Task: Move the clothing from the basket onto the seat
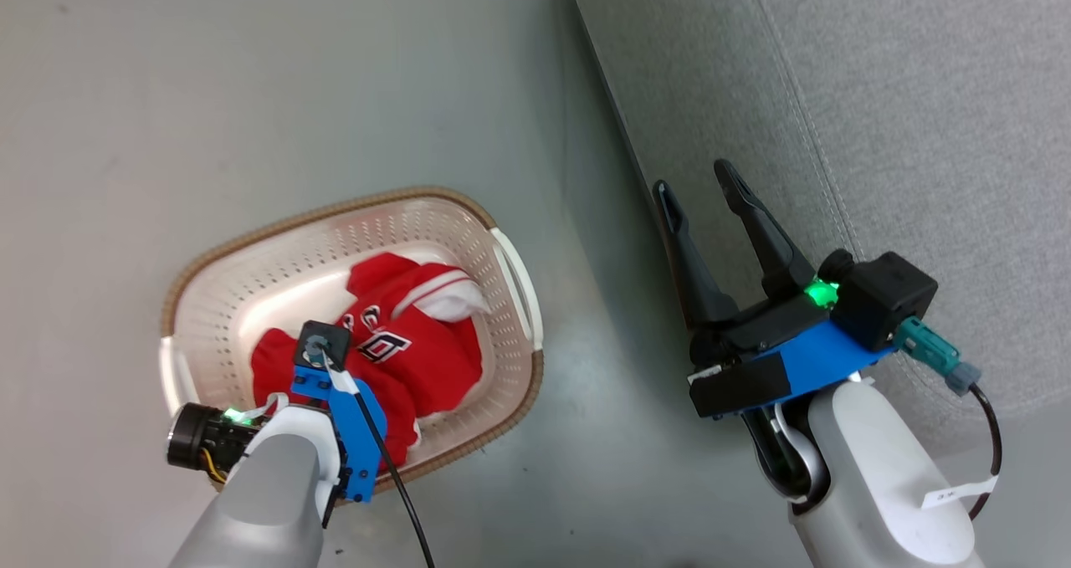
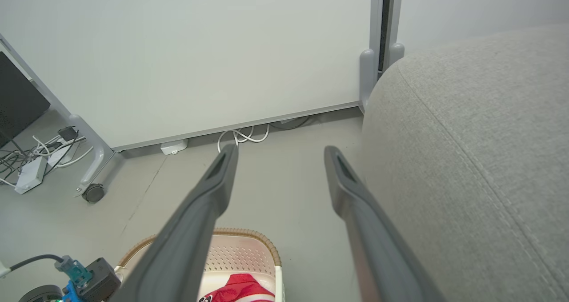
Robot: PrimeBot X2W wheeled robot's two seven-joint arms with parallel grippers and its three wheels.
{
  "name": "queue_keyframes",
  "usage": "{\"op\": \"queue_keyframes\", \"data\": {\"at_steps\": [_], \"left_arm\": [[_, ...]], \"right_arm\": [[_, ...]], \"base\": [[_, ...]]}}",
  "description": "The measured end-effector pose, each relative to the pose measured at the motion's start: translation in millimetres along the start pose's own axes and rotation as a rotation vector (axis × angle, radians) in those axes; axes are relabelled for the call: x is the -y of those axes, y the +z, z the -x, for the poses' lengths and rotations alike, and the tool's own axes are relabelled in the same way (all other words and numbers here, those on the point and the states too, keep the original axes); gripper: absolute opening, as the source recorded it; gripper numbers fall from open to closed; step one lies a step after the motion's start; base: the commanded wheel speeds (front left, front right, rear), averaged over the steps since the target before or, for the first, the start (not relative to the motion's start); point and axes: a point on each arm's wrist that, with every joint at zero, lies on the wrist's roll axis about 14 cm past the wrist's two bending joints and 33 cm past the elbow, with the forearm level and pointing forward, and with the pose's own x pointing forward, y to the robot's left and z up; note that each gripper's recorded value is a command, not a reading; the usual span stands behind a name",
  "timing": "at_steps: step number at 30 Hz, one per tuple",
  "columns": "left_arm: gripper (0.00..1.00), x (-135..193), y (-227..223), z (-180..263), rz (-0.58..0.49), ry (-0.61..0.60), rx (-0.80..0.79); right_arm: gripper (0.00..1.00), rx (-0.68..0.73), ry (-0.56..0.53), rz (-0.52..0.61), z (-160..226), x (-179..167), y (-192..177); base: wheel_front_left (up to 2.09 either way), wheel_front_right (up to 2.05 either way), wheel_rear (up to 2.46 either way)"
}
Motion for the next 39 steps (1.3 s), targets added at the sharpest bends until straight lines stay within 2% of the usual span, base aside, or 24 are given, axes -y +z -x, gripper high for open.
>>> {"op": "queue_keyframes", "data": {"at_steps": [11,23,31,39], "left_arm": [[0.0,-2.1,39.9,70.8,0.053,0.029,0.286],[0.0,33.9,93.9,173.0,0.034,-0.007,0.661],[0.0,51.7,131.4,241.5,0.016,-0.018,0.9],[0.0,73.9,161.0,288.3,-0.048,-0.049,1.027]], "right_arm": [[1.0,0.041,0.039,0.014,30.3,-23.4,22.0],[1.0,0.094,0.104,0.007,68.2,-55.4,50.0],[1.0,0.128,0.177,0.008,79.0,-82.5,66.0],[1.0,0.134,0.215,0.004,88.6,-96.2,69.6]], "base": [[0.0,0.0,0.0],[0.0,0.0,0.0],[0.0,0.0,0.0],[0.0,0.0,0.0]]}}
